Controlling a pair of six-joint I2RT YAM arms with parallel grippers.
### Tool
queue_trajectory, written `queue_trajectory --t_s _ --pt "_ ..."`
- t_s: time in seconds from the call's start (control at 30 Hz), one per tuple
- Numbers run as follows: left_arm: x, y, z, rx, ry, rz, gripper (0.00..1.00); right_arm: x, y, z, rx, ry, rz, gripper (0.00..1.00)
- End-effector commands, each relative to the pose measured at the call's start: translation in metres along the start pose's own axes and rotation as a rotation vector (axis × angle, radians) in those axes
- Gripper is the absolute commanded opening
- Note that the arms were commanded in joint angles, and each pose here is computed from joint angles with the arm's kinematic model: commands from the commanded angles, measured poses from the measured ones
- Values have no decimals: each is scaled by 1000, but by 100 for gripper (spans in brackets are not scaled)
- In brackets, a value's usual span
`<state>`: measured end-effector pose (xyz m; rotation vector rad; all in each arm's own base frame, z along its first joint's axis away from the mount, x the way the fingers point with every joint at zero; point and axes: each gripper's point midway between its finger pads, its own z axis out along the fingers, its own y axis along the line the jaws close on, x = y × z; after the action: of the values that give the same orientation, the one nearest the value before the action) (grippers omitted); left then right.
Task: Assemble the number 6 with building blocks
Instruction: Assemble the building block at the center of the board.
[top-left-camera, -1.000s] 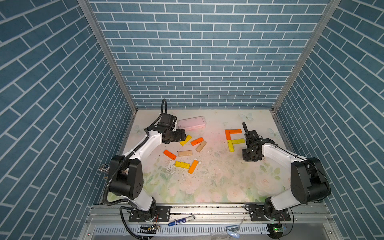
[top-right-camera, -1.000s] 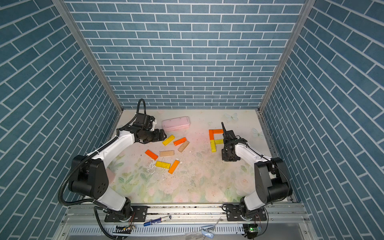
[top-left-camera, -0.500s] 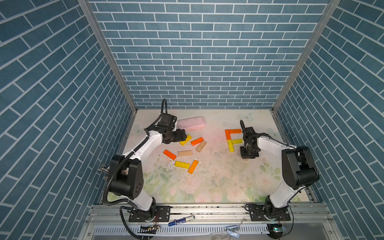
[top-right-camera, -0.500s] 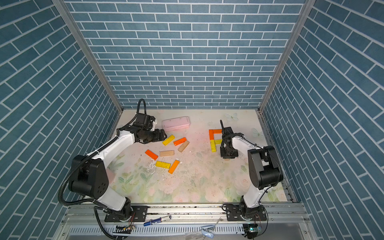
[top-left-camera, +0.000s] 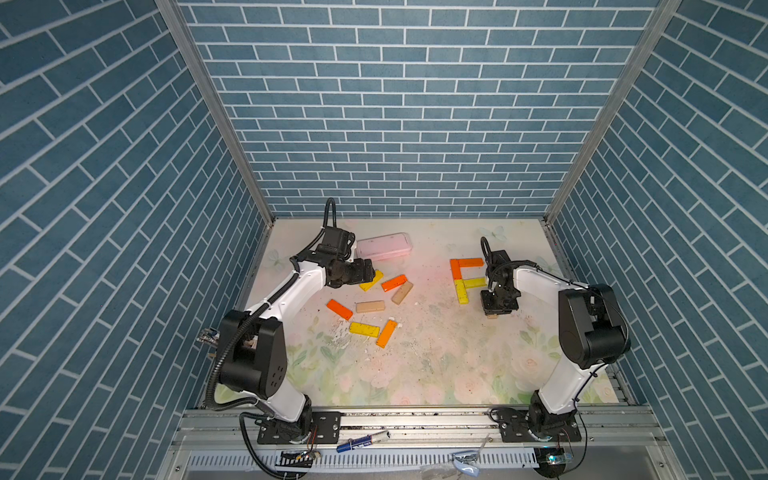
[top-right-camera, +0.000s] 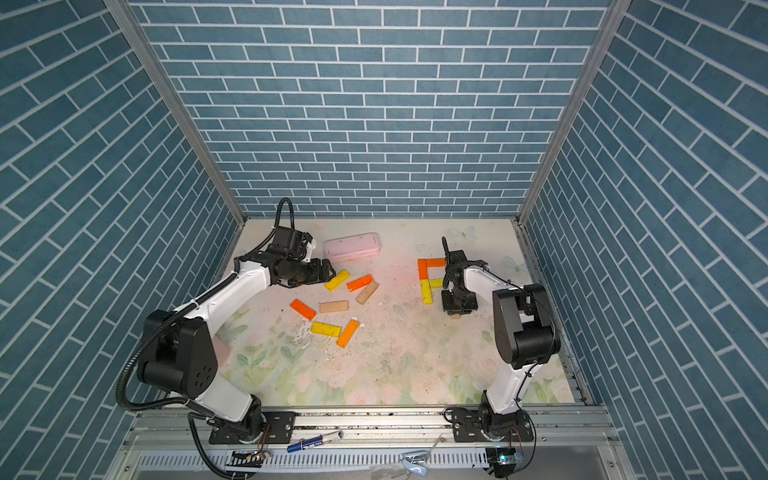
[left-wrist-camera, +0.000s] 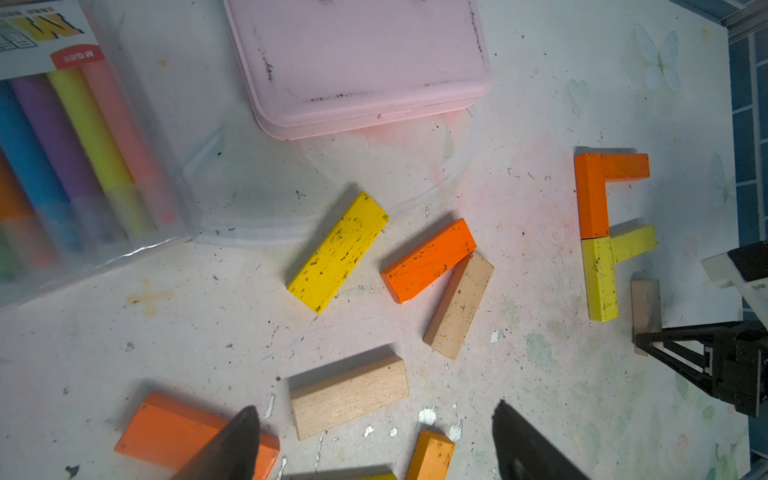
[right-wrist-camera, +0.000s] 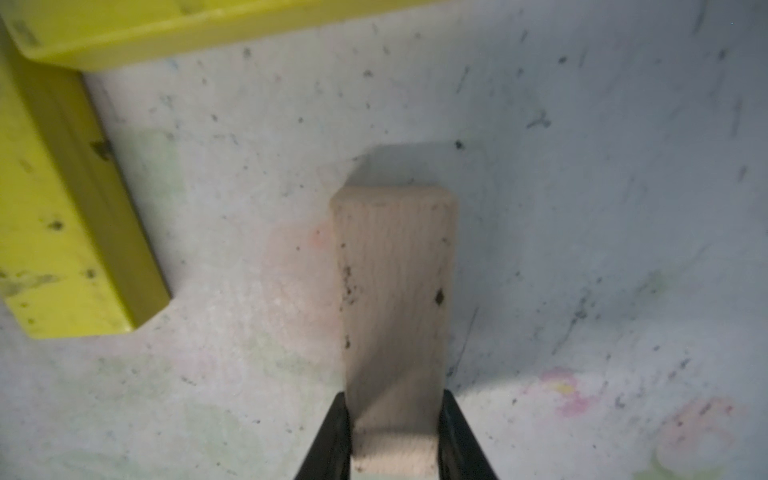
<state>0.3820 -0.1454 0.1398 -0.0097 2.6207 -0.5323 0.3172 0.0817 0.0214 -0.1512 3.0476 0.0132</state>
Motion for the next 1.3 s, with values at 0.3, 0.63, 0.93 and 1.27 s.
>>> queue_trajectory --t_s 0.3,0.63,0.93,1.27 --pt "3 -2 4 4 12 17 88 11 -14 16 33 120 -45 21" --pt "3 -5 3 12 12 23 88 -5 -11 -2 15 60 -52 46" --pt "0 -7 -4 15 -5 35 88 -24 -12 -27 6 -73 -36 52" --pt "0 -6 -3 7 -4 41 88 -37 -16 -11 13 -90 -39 41"
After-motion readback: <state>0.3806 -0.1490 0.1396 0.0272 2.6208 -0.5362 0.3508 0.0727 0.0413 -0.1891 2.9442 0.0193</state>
